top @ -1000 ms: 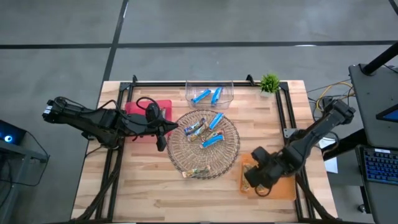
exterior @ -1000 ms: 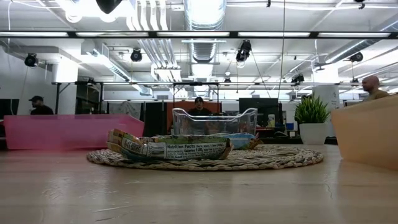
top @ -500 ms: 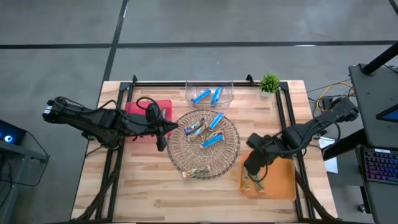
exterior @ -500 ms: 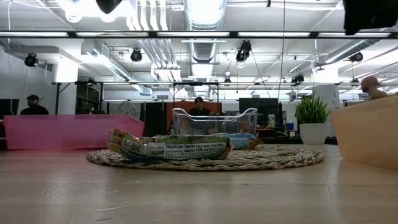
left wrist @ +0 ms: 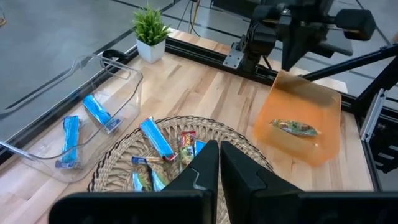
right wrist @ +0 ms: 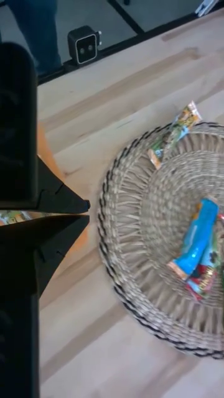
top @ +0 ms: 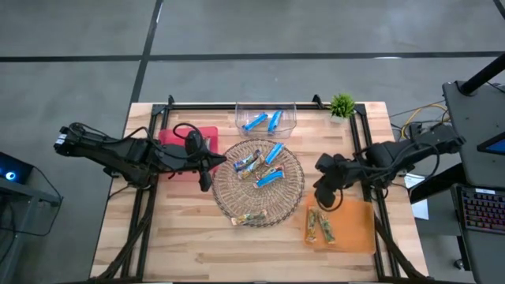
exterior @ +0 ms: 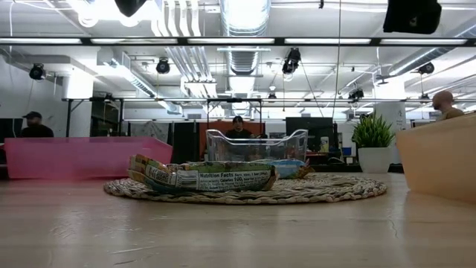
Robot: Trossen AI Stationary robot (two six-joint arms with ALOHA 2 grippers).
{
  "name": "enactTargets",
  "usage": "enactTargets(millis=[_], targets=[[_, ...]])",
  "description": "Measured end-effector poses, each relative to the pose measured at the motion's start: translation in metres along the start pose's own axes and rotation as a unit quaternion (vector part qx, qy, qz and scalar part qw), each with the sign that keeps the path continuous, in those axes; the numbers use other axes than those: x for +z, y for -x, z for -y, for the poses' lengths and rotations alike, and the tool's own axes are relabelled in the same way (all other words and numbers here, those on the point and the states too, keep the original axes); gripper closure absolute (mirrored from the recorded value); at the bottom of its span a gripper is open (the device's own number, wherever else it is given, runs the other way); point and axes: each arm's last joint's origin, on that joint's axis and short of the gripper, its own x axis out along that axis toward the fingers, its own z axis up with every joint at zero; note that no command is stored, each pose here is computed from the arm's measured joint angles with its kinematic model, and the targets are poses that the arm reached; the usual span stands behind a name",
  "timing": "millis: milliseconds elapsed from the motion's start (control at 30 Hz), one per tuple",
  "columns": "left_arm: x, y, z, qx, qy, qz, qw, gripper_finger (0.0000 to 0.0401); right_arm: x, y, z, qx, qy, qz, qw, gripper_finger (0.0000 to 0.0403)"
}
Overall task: Pick and place Granola Bars by type
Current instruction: Put the yellow granola bar into the orange bin
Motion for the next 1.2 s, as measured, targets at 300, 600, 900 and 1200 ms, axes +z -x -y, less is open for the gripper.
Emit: enactTargets(millis=[300,600,900,1200], targets=[[0.005,0.0,0.002,-0.011,0.016,0.024,1.0,0.0401,0.011,0.003,0.01,-0.007,0.025,0.017,1.0,0.0394],[0.006,0.0,0.002,-0.01,0.017,0.027,0.999,0.0401,0.022,0.002,0.019,-0.021,0.041,0.026,0.999,0.0394],[0.007,-0.011,-0.003,0.016,0.026,0.029,0.999,0.04,0.029,0.001,0.026,-0.013,0.054,0.015,0.998,0.0394],[0.013,-0.034,-0.017,0.039,0.062,0.02,0.997,0.0304,0.034,0.001,0.031,-0.02,0.047,0.02,0.999,0.0394]])
